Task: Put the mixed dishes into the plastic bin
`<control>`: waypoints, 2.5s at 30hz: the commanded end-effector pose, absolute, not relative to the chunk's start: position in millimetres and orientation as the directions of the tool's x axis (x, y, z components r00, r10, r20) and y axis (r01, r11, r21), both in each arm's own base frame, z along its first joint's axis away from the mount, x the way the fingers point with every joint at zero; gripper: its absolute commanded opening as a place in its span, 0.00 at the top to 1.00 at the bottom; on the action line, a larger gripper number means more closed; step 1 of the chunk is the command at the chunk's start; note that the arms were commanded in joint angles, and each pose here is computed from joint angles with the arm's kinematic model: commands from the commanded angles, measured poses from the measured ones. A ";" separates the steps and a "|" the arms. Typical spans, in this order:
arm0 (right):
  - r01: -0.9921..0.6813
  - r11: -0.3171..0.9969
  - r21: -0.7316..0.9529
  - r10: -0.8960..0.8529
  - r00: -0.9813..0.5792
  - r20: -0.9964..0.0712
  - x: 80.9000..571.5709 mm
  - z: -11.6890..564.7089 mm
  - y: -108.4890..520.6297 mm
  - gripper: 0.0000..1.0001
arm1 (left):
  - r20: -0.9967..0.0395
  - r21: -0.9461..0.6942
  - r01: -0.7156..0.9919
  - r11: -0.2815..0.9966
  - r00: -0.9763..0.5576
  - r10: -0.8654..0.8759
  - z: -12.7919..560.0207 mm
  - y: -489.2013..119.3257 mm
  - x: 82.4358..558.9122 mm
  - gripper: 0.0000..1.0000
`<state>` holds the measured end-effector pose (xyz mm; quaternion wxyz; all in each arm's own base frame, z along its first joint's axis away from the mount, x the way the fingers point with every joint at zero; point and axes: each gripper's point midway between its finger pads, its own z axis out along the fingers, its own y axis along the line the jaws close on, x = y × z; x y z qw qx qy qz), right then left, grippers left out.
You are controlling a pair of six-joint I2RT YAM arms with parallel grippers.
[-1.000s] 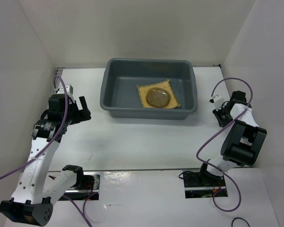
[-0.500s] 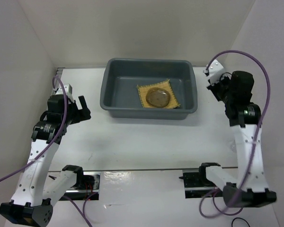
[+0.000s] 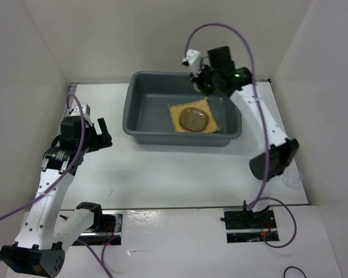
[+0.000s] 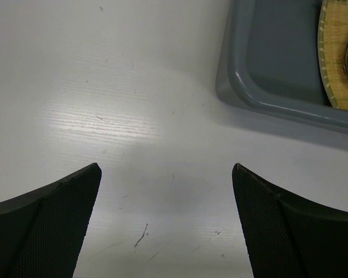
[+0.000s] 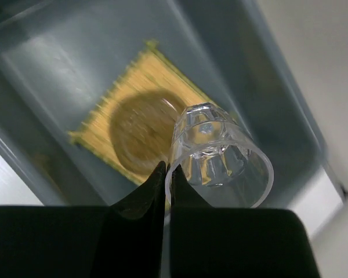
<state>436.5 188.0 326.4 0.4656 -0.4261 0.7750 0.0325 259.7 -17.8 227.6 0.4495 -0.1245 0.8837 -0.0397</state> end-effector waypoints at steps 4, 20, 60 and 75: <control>-0.869 0.382 -0.315 -0.712 -0.059 -0.700 405.8 321.1 317.8 1.00 | -0.804 -0.181 -0.182 0.967 -0.539 -0.252 231.7 -16.1 267.7 0.00; -0.944 0.170 -0.282 -0.864 -0.005 -0.504 400.4 169.2 405.1 1.00 | -0.802 -0.186 -0.175 0.967 -0.542 -0.252 230.9 -18.0 270.8 0.00; -0.617 0.694 -0.371 -0.675 -0.378 -0.634 364.6 354.2 178.6 0.25 | -0.805 -0.176 -0.189 0.966 -0.537 -0.252 228.8 -14.9 271.8 0.00; 0.000 0.894 -0.448 -0.259 -0.817 -0.515 230.1 213.3 -101.6 0.13 | -0.795 -0.171 -0.191 0.967 -0.552 -0.250 224.8 -15.1 271.2 0.00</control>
